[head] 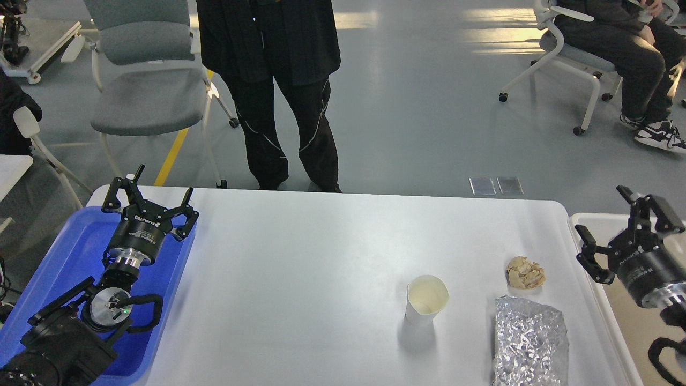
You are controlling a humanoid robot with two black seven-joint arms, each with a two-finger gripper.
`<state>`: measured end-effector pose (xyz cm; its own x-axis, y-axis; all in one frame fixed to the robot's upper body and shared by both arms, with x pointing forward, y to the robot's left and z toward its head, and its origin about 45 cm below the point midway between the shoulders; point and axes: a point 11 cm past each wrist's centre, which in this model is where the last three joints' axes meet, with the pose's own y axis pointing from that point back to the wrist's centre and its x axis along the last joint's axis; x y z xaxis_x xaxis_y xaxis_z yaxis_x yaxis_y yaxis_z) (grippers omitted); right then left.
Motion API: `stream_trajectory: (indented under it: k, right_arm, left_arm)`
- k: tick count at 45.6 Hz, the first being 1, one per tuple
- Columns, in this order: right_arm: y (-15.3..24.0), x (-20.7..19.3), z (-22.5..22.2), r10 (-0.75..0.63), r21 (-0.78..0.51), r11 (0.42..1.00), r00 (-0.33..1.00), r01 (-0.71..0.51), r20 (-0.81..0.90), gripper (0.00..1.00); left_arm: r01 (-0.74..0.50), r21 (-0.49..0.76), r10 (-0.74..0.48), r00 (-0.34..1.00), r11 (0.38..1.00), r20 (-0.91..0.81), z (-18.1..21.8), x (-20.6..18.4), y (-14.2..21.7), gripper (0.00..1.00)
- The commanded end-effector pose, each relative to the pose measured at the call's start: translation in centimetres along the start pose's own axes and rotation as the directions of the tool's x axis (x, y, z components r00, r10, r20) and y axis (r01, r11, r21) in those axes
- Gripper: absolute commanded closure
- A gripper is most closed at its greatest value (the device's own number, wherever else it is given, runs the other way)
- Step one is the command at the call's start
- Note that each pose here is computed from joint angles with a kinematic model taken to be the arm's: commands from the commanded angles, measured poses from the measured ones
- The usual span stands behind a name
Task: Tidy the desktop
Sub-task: 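Raise the right gripper and swing it toward the white paper cup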
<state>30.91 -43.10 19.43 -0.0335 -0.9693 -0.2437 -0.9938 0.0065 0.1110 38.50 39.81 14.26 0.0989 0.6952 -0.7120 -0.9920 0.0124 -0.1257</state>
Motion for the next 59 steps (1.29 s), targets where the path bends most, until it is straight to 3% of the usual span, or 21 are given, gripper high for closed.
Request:
stream_trajectory:
  k: [1, 9, 16, 26, 32, 46, 59]
  right_arm:
    - [0.8, -1.1, -2.1, -0.132, -0.119, 0.987, 0.959, 0.104, -0.250, 0.00]
    - [1.2, -0.6, -2.0, -0.252, -0.289, 0.949, 0.848, 0.123, -0.466, 0.00]
    - [1.0, 0.2, -4.5, -0.301, -0.344, 0.934, 0.740, 0.099, -0.602, 0.00]
    - [0.7, -2.3, -6.6, -0.425, -0.379, 0.901, 0.605, 0.211, -0.673, 0.00]
    - [0.7, -2.8, -7.5, -0.444, -0.391, 0.895, 0.534, 0.217, -0.719, 0.00]
    - [0.0, -5.7, -6.3, -0.544, -0.466, 0.839, 0.434, 0.281, -0.718, 0.01]
    - [1.0, -6.5, -2.6, -0.648, -0.609, 0.743, 0.069, 0.277, -0.758, 0.00]
  left_arm:
    - [0.000, 0.001, 0.000, 1.000, 1.000, 0.000, 0.0, 0.0, 0.0, 0.00]
    - [0.000, 0.001, 0.000, 1.000, 1.000, 0.000, 0.0, 0.0, 0.0, 0.00]
    - [0.000, 0.001, 0.000, 1.000, 1.000, 0.000, 0.0, 0.0, 0.0, 0.00]
    - [0.000, 0.001, 0.000, 1.000, 1.000, 0.000, 0.0, 0.0, 0.0, 0.00]
    - [0.000, 0.001, 0.000, 1.000, 1.000, 0.000, 0.0, 0.0, 0.0, 0.00]
    - [0.000, 0.001, 0.000, 1.000, 1.000, 0.000, 0.0, 0.0, 0.0, 0.00]
    - [0.000, 0.001, 0.000, 1.000, 1.000, 0.000, 0.0, 0.0, 0.0, 0.00]
